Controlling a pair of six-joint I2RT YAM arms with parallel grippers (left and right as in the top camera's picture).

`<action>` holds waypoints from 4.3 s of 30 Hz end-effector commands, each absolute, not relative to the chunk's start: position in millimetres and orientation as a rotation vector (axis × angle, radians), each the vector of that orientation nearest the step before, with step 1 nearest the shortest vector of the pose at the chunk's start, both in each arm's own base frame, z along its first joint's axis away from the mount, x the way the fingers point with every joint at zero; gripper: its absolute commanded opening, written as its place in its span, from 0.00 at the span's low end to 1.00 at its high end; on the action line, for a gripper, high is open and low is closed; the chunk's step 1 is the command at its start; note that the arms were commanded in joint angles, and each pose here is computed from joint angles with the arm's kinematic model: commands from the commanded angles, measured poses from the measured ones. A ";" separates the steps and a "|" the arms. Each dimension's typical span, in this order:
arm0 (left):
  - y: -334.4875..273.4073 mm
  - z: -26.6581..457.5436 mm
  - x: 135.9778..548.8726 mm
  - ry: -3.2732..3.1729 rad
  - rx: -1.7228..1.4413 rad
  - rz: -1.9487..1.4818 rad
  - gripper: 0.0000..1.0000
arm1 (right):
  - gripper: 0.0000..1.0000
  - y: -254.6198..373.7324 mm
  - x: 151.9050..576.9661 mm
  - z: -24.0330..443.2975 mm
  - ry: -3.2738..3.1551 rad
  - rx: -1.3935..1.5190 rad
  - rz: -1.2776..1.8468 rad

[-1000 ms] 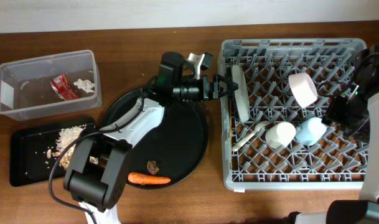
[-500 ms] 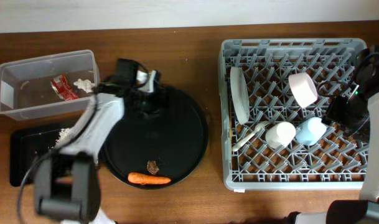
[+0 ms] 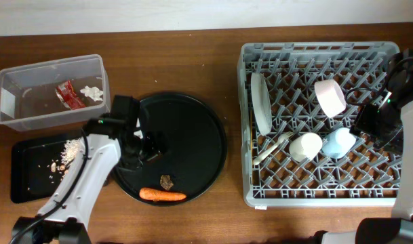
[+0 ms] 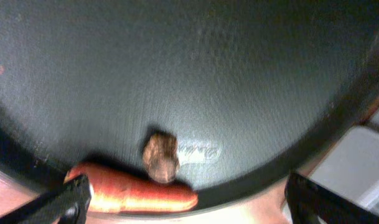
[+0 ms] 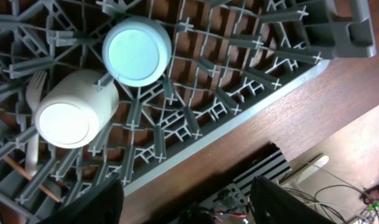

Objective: Sort waste into correct bins and load items into the dishwasher rack
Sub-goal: 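Grasp the brown nut on the round tray with the left gripper, then drop the brown nut onto the black tray with the left gripper, then grasp the orange carrot on the round tray with the left gripper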

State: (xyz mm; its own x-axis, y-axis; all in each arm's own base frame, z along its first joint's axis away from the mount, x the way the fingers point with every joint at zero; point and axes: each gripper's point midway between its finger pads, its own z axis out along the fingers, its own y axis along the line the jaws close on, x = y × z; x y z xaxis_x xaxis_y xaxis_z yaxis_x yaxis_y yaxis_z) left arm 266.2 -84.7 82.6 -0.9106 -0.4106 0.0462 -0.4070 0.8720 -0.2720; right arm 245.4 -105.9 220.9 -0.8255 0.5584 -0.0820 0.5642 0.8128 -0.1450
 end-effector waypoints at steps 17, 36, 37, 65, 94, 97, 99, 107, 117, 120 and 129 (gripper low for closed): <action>-100.9 12.9 230.8 3.096 -0.455 -0.238 0.78 | 0.68 -105.9 244.0 224.0 2.946 0.916 -0.248; -102.5 9.9 235.3 3.102 -0.457 -0.237 0.07 | 0.68 -105.7 243.2 224.0 2.949 0.916 -0.249; -102.1 10.6 236.6 3.097 -0.457 -0.234 0.04 | 0.68 -105.7 243.3 224.0 2.949 0.917 -0.249; 190.9 71.5 257.9 2.530 -1.467 0.253 0.04 | 0.68 -104.4 243.7 223.8 2.950 0.917 -0.236; -11.2 86.9 273.5 2.978 -0.952 -0.299 0.53 | 0.68 -104.6 244.1 223.8 2.948 0.917 -0.237; -70.9 73.0 245.4 3.103 -0.945 -0.405 0.54 | 0.68 -104.6 244.1 223.8 2.948 0.917 -0.237; -97.0 63.4 221.8 3.175 -0.991 -0.406 0.54 | 0.68 -104.7 244.5 223.8 2.946 0.916 -0.237; -121.7 45.2 186.4 3.234 -1.056 -0.248 0.54 | 0.68 -104.8 244.7 223.8 2.946 0.916 -0.237; -104.1 13.7 185.4 3.100 -1.213 -0.107 0.53 | 0.68 -104.4 244.7 223.8 2.946 0.916 -0.234; -93.1 10.5 196.8 3.032 -1.176 -0.035 0.53 | 0.68 -104.2 244.7 223.7 2.947 0.916 -0.231; -83.6 9.3 217.8 2.929 -1.129 0.008 0.55 | 0.68 -104.1 244.6 223.7 2.947 0.916 -0.231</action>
State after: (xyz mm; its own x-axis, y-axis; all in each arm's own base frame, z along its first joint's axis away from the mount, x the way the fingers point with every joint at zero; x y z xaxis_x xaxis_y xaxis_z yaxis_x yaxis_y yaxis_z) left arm 209.4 -89.1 8.1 -0.7456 -0.6639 0.0576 -0.6645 0.7472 0.0105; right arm 246.0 -104.2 220.6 -0.8293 0.5533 -0.0779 0.5587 0.8183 -0.1351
